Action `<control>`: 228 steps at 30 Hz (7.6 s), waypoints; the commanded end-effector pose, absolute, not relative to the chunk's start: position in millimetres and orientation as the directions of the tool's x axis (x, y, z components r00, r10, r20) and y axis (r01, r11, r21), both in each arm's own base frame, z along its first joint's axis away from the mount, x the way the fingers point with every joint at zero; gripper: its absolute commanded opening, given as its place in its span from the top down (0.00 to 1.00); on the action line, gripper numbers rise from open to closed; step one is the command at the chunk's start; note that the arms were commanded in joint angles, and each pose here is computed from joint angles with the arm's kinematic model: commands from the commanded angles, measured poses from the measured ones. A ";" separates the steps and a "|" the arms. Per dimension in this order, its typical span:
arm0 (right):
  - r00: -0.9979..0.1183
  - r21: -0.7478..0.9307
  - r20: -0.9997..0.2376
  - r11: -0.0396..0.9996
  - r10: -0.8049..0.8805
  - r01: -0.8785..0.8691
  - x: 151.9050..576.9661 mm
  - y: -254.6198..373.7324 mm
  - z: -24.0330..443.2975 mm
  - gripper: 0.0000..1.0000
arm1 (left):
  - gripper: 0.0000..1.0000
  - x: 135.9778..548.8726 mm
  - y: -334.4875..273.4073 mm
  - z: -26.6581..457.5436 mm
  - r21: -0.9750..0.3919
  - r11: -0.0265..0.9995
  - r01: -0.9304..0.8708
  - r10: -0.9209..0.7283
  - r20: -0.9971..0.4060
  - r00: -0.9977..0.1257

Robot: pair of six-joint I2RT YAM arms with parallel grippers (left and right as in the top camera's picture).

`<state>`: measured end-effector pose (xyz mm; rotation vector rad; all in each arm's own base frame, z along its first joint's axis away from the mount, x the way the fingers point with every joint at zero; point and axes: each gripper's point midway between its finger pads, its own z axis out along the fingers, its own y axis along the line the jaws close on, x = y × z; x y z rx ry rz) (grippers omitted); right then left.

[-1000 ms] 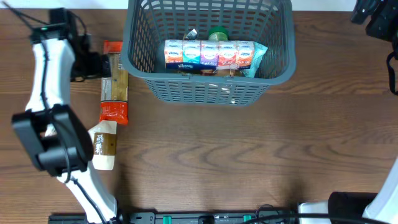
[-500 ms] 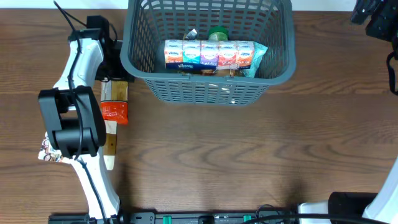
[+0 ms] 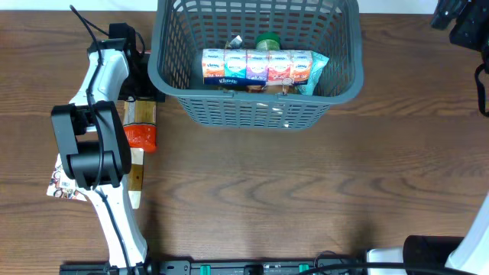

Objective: Pack container
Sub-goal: 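Lower the left gripper onto the spaghetti package and grasp it, then lift the spaghetti package and carry it over the basket with the left gripper, then release the spaghetti into the basket and withdraw the left gripper, then move the left gripper down to the clear bag of brown grains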

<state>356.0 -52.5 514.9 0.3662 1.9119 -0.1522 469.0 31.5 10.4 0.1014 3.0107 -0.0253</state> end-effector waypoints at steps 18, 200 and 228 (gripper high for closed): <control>-0.320 0.081 -0.927 0.938 0.195 0.337 355.6 -55.1 514.4 0.01 | 0.02 473.5 38.7 -13.4 -0.027 1.000 0.002 -0.002 -0.128 -0.992; -0.320 0.081 -0.927 0.938 0.195 0.337 355.6 -55.1 514.4 0.01 | 0.01 143.3 147.2 71.8 0.286 0.114 -0.951 -0.958 -0.223 -0.182; -0.320 0.081 -0.927 0.938 0.195 0.337 355.6 -55.1 514.4 0.01 | 0.01 218.0 163.1 -12.8 0.078 0.276 -0.958 -0.928 -0.239 -0.287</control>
